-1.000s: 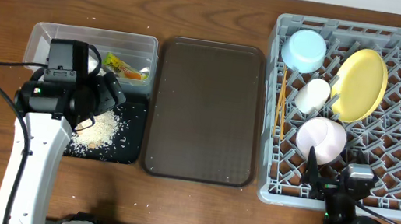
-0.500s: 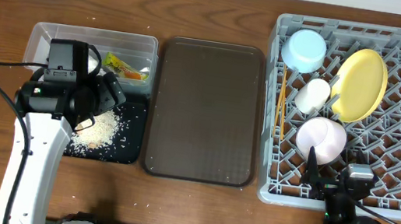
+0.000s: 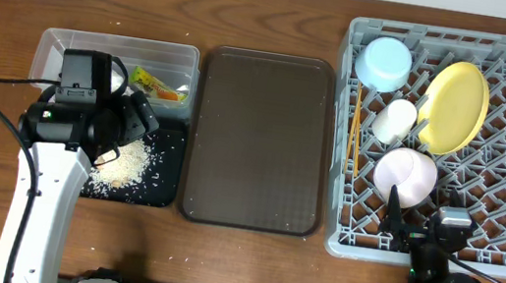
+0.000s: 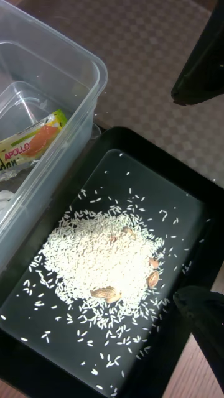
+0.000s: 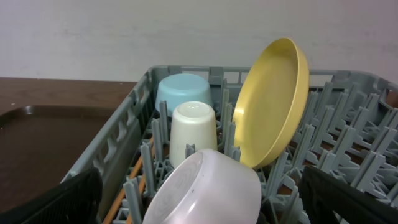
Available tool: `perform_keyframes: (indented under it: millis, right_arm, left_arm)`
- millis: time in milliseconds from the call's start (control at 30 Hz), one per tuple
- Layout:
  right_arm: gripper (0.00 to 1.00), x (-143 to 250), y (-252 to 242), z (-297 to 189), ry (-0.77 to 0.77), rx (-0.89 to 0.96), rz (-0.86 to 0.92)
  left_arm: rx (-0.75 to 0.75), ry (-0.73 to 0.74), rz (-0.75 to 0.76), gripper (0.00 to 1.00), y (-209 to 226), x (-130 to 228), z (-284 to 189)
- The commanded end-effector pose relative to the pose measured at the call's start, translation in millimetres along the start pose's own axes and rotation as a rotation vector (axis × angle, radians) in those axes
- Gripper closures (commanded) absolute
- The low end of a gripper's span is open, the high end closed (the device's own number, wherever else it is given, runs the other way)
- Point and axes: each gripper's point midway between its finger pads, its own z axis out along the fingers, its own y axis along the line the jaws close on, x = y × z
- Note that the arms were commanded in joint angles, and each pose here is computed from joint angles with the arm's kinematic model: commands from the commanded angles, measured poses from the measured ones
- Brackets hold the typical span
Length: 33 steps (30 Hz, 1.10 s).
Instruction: Sort waste into correct bins and load items into the dishwasher rack
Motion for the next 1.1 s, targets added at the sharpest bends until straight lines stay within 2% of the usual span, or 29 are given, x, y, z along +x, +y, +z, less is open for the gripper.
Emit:
perform_keyframes:
  millis: [0,367,567,733,833,1067]
  right_arm:
    - [0.01,0.3,-6.9,-0.5,-0.001,0.031,-0.013]
    - [0.01,0.3,-6.9,-0.5,-0.001,0.031,-0.013]
    - [0.01,0.3,-6.9,-0.5,-0.001,0.031,-0.013]
    - [0.01,0.3,-6.9,-0.5,-0.001,0.031,-0.013]
    - [0.01,0.3,-6.9,-0.5,-0.001,0.031,-0.013]
    - [0.01,0.3,-6.9,-0.5,-0.001,0.031,-0.013]
  left_arm:
    - [0.000,-0.013,0.002,0.04,0.6,-2.7,-3.8]
    - [0.092,-0.168,0.004,0.04,4.9,5.6,-50.3]
    - [0.140,-0.245,0.007,0.04,15.8,25.8,-73.8]
    - [0.150,-0.240,0.025,0.04,30.9,59.0,-59.4]
    - [0.137,-0.211,0.032,0.04,43.1,81.4,-34.9]
    - [0.174,-0.264,0.013,0.04,52.7,97.1,7.5]
